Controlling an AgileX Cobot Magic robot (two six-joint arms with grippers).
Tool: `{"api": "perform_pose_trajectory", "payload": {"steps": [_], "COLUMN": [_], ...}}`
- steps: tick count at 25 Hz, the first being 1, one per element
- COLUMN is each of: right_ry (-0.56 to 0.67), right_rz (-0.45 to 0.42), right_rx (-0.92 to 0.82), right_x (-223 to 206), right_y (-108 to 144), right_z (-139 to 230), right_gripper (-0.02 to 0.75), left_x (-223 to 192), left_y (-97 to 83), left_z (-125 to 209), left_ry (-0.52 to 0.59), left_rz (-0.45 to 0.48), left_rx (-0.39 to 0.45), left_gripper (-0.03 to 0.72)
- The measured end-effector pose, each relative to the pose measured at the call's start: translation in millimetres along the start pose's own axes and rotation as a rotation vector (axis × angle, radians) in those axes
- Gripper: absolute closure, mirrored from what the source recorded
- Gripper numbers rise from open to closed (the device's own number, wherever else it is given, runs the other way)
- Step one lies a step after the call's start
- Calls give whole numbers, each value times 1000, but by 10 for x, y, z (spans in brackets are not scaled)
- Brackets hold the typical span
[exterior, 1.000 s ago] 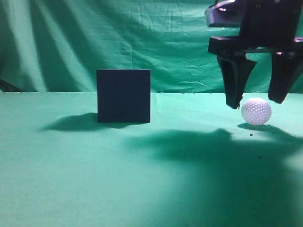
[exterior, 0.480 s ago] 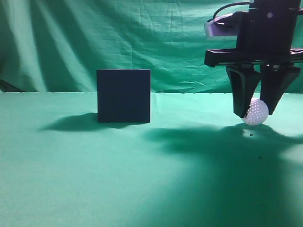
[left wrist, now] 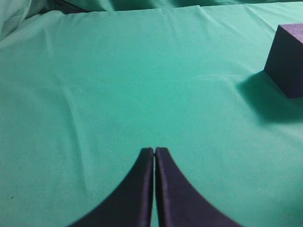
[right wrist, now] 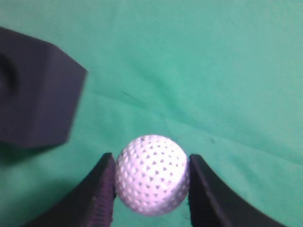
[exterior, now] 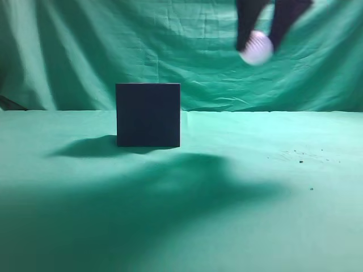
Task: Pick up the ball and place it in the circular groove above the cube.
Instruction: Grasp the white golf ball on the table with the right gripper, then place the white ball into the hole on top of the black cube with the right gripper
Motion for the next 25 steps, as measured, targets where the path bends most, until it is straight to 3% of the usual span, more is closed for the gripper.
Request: {"api": "perform_pose_trajectory", "payload": {"steps": [5, 9, 14, 25], "right_ry": [-124, -137, -96, -83], "right_rz": [-135, -191, -246, -237], "right_rx": [74, 111, 112, 193], "right_x": [244, 135, -161, -496], "right_y": [592, 873, 1022, 1066], "right_z": [-300, -435, -489, -494], "right_gripper": [428, 428, 428, 428], "left_x": [0, 0, 0, 0], "left_y": [0, 0, 0, 0], "left_z": [0, 0, 0, 0], "left_ry": [0, 0, 0, 0], "left_rz": [0, 0, 0, 0], "left_rx": [0, 0, 0, 0], "left_gripper": [688, 688, 688, 688]}}
Point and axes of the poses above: a point on each arm's last joint axis where the gripper is mounted, x pointing back along that axis away from the gripper, y along the wrist's bending axis when the last joint is at zero, z = x × y, the point moved 6 cm from there along -x, pointing out along that axis toward the gripper, and after that the axes turned 5 degrees about x, right-handed, at the moved point
